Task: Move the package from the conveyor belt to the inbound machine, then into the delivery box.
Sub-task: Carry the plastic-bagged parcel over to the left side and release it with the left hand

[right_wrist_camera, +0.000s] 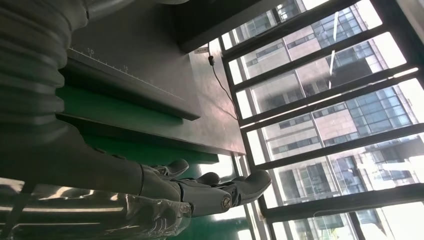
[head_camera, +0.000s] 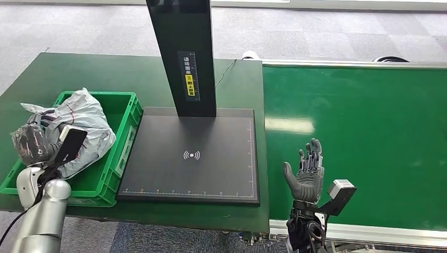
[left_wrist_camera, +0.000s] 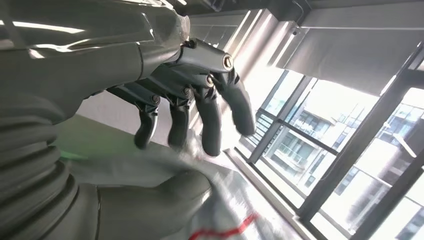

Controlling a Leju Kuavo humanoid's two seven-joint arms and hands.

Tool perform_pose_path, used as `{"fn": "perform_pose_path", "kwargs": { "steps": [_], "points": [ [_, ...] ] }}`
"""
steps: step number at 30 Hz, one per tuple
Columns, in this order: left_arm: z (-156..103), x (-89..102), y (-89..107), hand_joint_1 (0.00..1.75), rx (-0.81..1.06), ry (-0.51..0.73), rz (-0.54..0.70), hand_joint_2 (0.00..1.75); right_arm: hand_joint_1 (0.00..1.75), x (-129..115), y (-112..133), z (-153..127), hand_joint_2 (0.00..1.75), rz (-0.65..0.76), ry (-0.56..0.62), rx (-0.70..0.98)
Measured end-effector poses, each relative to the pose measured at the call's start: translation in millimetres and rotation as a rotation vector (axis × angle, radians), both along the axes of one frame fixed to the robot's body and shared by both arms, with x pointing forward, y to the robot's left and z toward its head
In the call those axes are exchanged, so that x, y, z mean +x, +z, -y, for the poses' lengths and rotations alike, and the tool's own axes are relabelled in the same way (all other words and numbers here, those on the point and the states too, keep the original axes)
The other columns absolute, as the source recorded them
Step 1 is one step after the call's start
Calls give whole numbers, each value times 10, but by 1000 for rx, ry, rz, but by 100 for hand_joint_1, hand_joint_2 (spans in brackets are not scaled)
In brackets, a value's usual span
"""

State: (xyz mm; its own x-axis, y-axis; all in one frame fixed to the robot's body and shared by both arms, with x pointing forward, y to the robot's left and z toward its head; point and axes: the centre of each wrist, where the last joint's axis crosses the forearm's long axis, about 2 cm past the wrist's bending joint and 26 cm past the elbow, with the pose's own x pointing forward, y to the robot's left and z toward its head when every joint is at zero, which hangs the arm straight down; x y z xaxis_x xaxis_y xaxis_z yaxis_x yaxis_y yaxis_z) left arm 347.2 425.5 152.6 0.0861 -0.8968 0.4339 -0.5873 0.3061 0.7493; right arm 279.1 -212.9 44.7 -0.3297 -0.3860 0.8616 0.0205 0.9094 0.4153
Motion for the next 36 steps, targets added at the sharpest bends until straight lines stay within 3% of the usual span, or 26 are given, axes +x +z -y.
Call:
{"fn": "perform_pose_path", "kwargs": {
  "steps": [10, 14, 18, 21, 26, 31, 36],
  "points": [
    [74, -62, 124, 0, -38, -34, 189, 175, 0, 7, -12, -12, 175, -9, 2, -9],
    [167, -262, 116, 0, -66, -85, 348, 175, 0, 16, -12, -13, 175, -11, 1, -9],
    [533, -545, 69, 0, -127, -204, 451, 175, 0, 6, -20, -13, 175, -13, 2, -12],
    [862, -687, 19, 0, -207, -318, 432, 175, 0, -16, -33, -19, 175, -17, 8, -27],
    [1528, -963, -273, 0, -412, -609, 282, 175, 0, -99, -55, -68, 175, -22, 44, -129],
    [2175, -1090, -455, 0, -633, -833, 179, 175, 0, -155, -34, -227, 175, -11, 105, -256],
    [2506, -1150, -584, 0, -820, -968, 81, 175, 0, -230, 2, -402, 175, 16, 182, -341]
  ]
}}
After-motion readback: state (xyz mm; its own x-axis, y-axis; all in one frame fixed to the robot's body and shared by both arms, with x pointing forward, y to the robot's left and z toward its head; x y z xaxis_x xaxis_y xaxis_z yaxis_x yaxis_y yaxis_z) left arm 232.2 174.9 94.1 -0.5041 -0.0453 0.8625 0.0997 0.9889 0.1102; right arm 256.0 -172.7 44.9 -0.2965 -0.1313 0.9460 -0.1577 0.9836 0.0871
